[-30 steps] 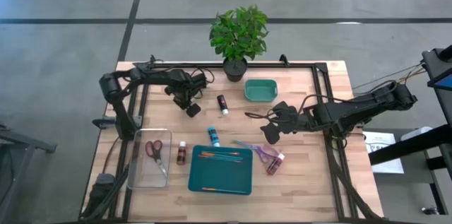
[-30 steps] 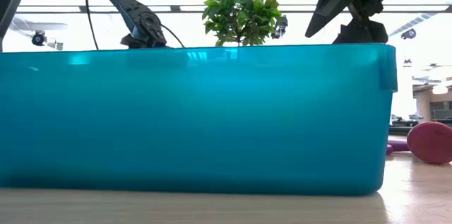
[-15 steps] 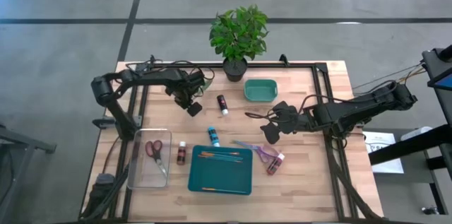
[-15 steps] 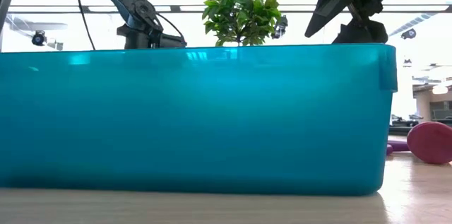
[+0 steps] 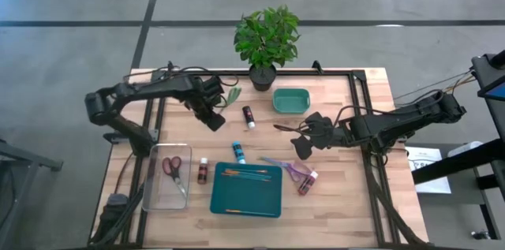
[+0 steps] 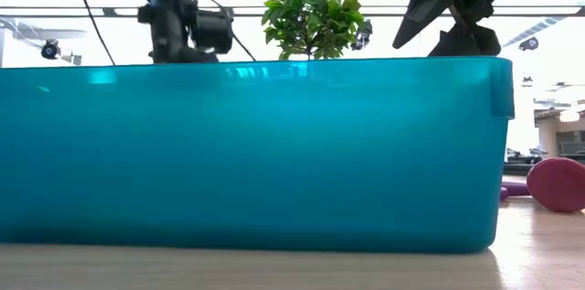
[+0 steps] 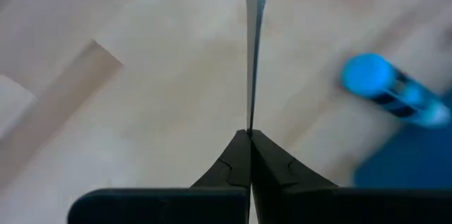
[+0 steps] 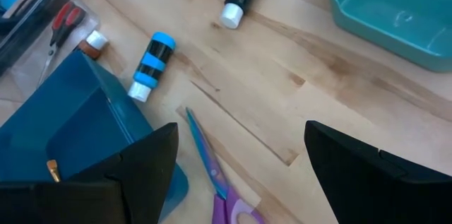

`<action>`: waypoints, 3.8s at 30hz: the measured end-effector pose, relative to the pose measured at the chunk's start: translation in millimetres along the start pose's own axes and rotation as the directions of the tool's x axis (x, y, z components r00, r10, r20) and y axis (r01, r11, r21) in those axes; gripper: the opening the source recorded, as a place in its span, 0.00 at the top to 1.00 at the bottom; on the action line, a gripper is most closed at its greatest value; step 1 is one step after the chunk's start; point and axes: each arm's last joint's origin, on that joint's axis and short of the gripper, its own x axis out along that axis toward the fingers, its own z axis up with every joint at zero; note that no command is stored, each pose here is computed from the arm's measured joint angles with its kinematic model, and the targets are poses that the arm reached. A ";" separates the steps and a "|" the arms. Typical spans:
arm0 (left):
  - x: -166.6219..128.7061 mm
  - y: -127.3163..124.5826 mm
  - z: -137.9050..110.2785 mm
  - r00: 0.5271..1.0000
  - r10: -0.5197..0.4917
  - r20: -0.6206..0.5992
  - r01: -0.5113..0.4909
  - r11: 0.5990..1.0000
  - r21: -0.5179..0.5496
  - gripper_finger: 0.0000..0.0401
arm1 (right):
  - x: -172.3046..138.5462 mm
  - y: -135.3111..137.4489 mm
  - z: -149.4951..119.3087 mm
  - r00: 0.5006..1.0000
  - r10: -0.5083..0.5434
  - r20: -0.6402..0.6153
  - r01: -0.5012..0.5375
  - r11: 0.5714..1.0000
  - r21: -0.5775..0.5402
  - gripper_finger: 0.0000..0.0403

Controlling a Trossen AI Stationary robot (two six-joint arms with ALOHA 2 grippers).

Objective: Pick & Place Paint Supplies
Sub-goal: Put the green scissors into the transparent bin, then put the purple scissors into the transparent bin

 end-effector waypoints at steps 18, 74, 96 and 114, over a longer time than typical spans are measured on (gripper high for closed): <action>-74.7 -42.9 -95.8 0.976 -0.216 -0.007 0.212 0.964 -0.159 1.00 | 0.0 -0.4 1.2 0.999 -0.017 0.033 0.017 1.000 0.007 0.25; -39.2 -98.6 -278.2 0.936 -0.065 -0.347 -0.100 0.894 -0.438 1.00 | 0.0 -0.9 1.9 0.998 -0.033 0.059 0.036 0.997 -0.063 0.25; -15.4 -90.1 -278.9 0.935 -0.055 -0.350 -0.106 0.899 -0.425 1.00 | 0.0 -1.0 1.9 0.998 -0.033 0.058 0.037 0.997 -0.074 0.25; -17.8 -89.3 -278.0 0.941 -0.071 -0.331 -0.056 0.932 -0.358 0.76 | 0.0 -1.0 1.9 0.998 -0.033 0.058 0.036 0.997 -0.066 0.25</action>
